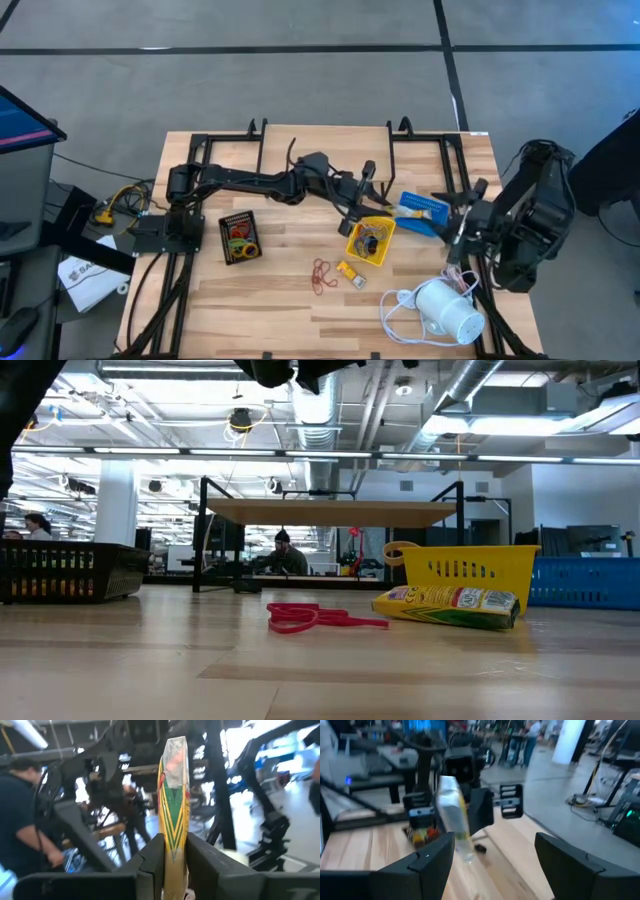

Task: Pick & Place Office Desk Supplies
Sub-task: Put the yellow crayon box into the blue bin

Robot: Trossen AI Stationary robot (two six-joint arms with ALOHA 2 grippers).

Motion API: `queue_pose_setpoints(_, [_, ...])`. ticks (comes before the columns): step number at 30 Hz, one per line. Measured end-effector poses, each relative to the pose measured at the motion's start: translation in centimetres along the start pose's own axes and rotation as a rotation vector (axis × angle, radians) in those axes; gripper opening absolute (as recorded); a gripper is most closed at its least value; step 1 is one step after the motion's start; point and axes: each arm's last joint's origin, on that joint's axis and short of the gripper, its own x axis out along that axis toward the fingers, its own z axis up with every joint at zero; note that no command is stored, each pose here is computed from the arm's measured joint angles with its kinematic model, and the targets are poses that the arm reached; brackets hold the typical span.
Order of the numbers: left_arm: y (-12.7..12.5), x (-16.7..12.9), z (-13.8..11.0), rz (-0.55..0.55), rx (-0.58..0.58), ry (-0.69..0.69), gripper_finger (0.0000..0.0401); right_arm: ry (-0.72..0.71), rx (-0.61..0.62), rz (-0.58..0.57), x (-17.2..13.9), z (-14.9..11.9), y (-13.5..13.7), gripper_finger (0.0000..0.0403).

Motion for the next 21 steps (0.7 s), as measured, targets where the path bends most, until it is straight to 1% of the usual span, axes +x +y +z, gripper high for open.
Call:
queue_pose_setpoints(3, [-0.1,0.0,0.4,-0.032,0.000,-0.046,0.0066,-0.051,0.023,-0.009,-0.3,0.1,0.2,0.0274])
queue_pose_setpoints(5, [-0.1,0.0,0.5,-0.035,0.000,-0.052,0.0066,-0.065,0.022,-0.011,-0.4,0.0,0.7,0.0274])
queue_pose_setpoints(14, [0.2,-0.2,1.1,-0.024,0.034,-0.111,0.0066,-0.075,-0.066,-0.088,1.2,-0.7,3.8,0.0274])
queue_pose_setpoints(21, [0.2,-0.2,1.2,-0.040,0.037,-0.117,0.0066,-0.085,-0.096,-0.154,2.6,-0.5,5.1,0.0274])
